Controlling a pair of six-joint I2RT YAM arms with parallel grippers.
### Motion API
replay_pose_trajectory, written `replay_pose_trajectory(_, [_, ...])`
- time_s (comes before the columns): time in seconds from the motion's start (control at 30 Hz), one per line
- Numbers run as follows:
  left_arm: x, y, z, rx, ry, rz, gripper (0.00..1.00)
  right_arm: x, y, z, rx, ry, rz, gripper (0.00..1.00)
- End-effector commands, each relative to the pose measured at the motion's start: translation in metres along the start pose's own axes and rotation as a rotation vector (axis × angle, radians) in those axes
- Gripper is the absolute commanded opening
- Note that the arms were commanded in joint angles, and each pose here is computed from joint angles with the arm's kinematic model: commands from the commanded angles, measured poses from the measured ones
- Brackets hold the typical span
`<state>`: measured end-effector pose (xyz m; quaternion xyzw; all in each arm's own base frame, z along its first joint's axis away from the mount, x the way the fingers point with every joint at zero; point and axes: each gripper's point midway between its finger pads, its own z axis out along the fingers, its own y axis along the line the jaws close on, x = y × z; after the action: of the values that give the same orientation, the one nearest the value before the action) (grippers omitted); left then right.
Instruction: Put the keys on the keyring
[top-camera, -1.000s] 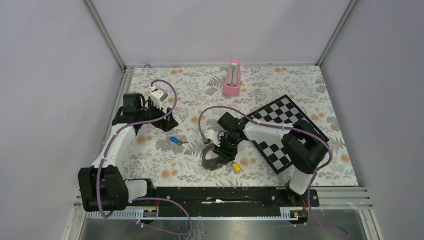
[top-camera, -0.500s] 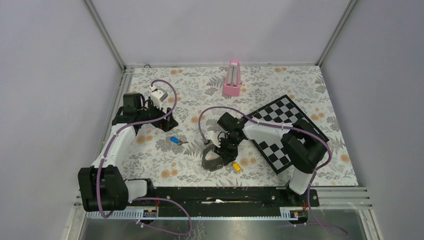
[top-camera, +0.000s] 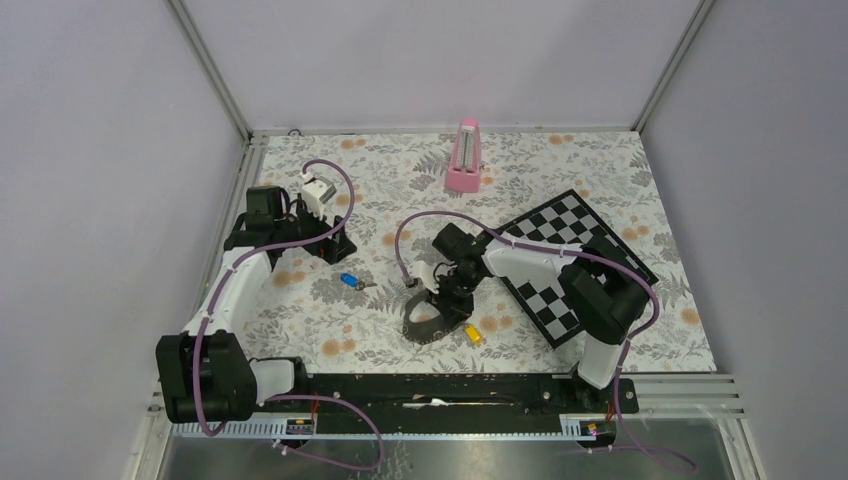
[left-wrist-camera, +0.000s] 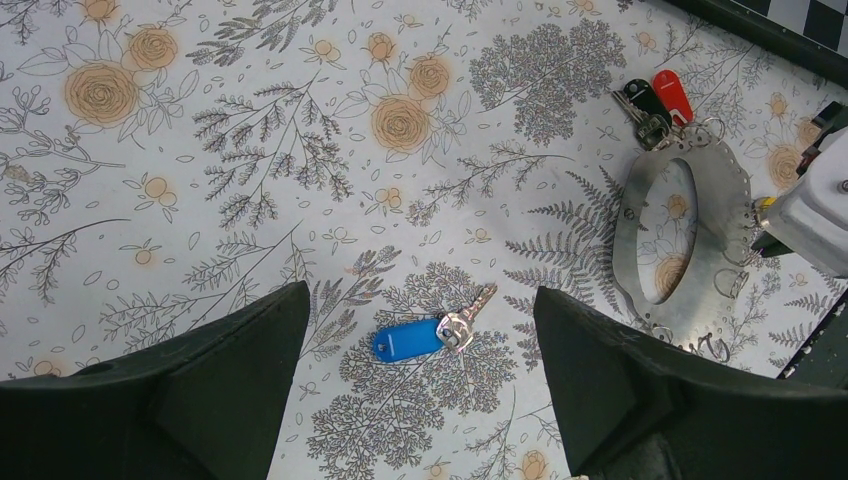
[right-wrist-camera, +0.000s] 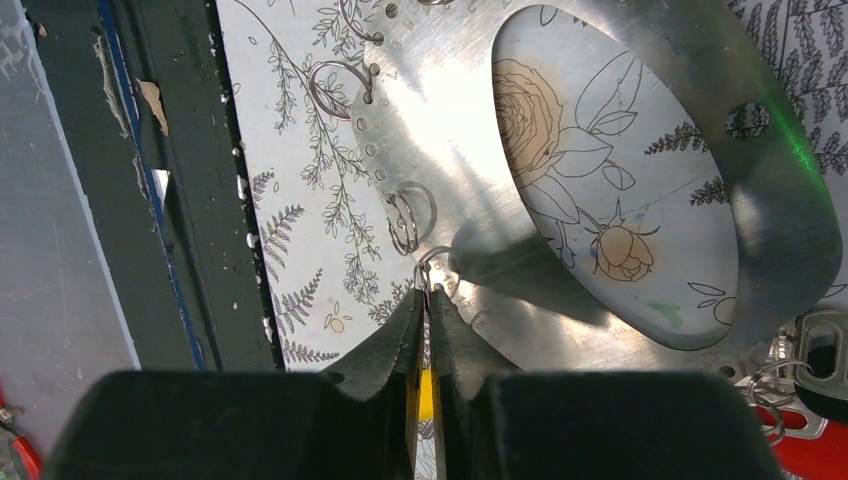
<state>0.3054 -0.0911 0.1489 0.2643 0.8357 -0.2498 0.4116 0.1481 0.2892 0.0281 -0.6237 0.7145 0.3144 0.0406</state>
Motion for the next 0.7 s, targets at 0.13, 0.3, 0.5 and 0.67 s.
replay_pose_trajectory(0.13, [-0.014,-0.002,-0.002,0.024,-0.038,0.043,0.91,-0.005,0.013,0.001,-0.069,-0.002,0.023,0.17])
replay_pose_trajectory(0.3, [-0.013,-0.002,-0.001,0.025,-0.037,0.044,0.91,-0.005,0.016,0.001,-0.083,-0.004,0.031,0.20])
replay_pose_trajectory(0.5, [-0.014,-0.002,-0.001,0.025,-0.037,0.042,0.91,-0.005,0.018,0.001,-0.095,-0.005,0.041,0.25])
replay_pose_trajectory(0.67, [-0.014,-0.002,-0.001,0.025,-0.037,0.042,0.91,-0.005,0.022,0.001,-0.113,-0.007,0.053,0.27])
